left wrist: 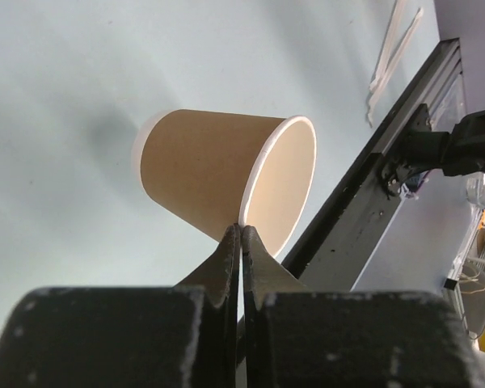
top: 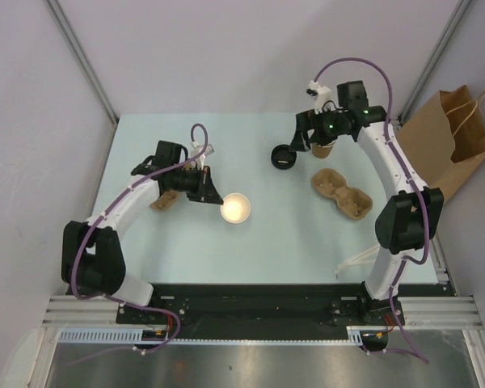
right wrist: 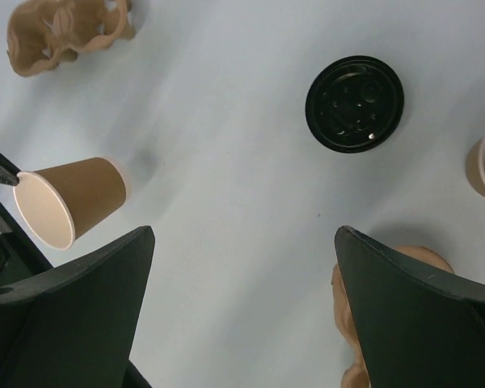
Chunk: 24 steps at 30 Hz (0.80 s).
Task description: Pack the takeout coffee
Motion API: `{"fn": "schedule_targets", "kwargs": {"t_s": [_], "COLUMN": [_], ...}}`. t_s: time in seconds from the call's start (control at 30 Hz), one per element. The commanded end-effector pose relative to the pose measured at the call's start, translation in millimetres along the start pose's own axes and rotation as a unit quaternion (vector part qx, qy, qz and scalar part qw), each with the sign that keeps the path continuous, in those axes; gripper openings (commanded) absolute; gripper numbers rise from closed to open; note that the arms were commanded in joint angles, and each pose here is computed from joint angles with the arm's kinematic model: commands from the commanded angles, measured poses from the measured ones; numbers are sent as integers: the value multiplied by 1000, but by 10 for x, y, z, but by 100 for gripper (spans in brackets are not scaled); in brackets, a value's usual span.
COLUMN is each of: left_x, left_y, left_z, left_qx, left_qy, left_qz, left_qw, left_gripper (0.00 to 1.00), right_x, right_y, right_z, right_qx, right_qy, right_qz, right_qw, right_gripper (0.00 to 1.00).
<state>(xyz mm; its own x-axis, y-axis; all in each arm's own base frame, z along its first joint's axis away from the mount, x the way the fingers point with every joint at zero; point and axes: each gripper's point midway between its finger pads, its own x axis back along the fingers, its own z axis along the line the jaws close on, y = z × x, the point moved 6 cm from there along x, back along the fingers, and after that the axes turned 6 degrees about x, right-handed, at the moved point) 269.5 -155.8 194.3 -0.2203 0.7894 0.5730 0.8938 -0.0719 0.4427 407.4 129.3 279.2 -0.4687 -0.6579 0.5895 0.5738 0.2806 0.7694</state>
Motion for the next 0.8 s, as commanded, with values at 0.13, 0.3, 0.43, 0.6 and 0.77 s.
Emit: {"fn": "schedule_targets", "kwargs": {"t_s": [0.13,0.3,0.43,0.6,0.77], "left_x": [-163,-238,-261,-272,-180], "left_y": [-59,-36,-13,2,91], "left_z": [197,330,393,488,415], "left_qx": [-17,9,28,46,36], "left_qy": [-32,-26,-26,-10,-14], "left_qz": [25,33,36,37,23], "left_qw": [999,999,999,998,999], "left_gripper": [0,0,3,22,53], "right_x": [-411,-629,-730,-810,-842], "right_y": [-7,-45,-71,-62,-23], "right_z": [-56,-77,-81,-119,-159], "right_qx": [58,67,66,72,93], "right_qy": [-64,-56,-47,-54,-81], "right_qz": [43,71,79,85,90], "right_qw": [995,994,994,992,988], "right_gripper": [96,95,94,94,93]}}
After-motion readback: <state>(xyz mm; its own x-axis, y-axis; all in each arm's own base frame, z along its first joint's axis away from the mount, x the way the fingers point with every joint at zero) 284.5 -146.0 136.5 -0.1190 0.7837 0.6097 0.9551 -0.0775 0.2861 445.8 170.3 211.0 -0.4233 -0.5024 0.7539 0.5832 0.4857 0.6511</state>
